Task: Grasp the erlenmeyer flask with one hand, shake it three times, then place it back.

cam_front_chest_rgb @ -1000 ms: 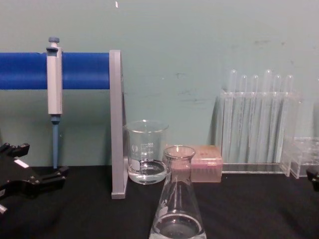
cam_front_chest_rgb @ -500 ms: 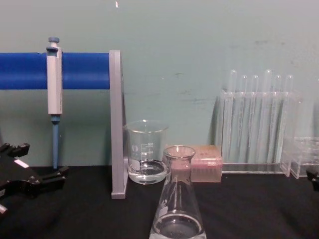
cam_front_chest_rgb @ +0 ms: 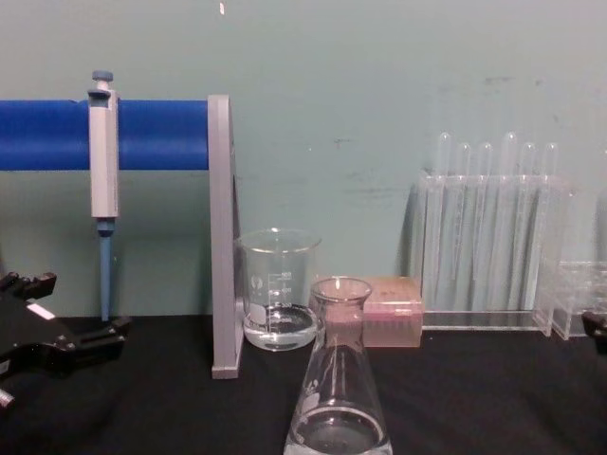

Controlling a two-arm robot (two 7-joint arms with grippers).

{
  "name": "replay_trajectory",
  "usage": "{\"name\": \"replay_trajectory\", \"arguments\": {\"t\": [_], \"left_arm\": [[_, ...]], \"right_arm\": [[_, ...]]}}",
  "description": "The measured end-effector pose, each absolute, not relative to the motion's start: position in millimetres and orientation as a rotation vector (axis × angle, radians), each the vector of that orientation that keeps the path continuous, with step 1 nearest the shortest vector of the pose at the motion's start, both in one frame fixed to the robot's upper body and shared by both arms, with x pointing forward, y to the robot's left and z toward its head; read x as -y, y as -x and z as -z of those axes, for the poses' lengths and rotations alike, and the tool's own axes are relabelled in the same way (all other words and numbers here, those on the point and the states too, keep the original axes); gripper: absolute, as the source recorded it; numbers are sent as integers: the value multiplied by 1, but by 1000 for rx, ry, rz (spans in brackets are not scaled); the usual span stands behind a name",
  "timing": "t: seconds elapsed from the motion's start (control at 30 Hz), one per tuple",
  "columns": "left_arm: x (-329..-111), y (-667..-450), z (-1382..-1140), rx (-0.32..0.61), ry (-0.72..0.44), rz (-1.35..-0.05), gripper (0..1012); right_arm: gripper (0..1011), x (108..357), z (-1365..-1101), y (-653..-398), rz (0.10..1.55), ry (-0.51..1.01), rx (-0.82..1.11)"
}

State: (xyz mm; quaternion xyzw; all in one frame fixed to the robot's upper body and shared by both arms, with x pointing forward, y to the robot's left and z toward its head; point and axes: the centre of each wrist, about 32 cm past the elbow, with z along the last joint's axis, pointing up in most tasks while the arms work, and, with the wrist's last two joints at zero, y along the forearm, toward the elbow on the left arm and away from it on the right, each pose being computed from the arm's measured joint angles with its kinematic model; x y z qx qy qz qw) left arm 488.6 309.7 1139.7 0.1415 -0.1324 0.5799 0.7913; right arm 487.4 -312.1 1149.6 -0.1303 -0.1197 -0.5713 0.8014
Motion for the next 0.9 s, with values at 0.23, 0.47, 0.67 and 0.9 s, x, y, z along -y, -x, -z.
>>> {"name": "replay_trajectory", "arguments": {"t": [0.23,0.47,0.67,0.9], "left_arm": [[-310,-489,-1140,285,-304,-1248,1001],[-310,-489,-1140,285,-304,-1248,1001],[-310,-489,-1140,285,-304,-1248,1001],[-310,-489,-1140,285,-304,-1248,1001]], "right_arm": [[1000,313,-1166,-485,1195,205,156],[1000,313,-1182,-483,1124,106,38],[1000,310,-1188,-481,1037,60,-34],[1000,302,-1187,-480,941,54,-68]]}}
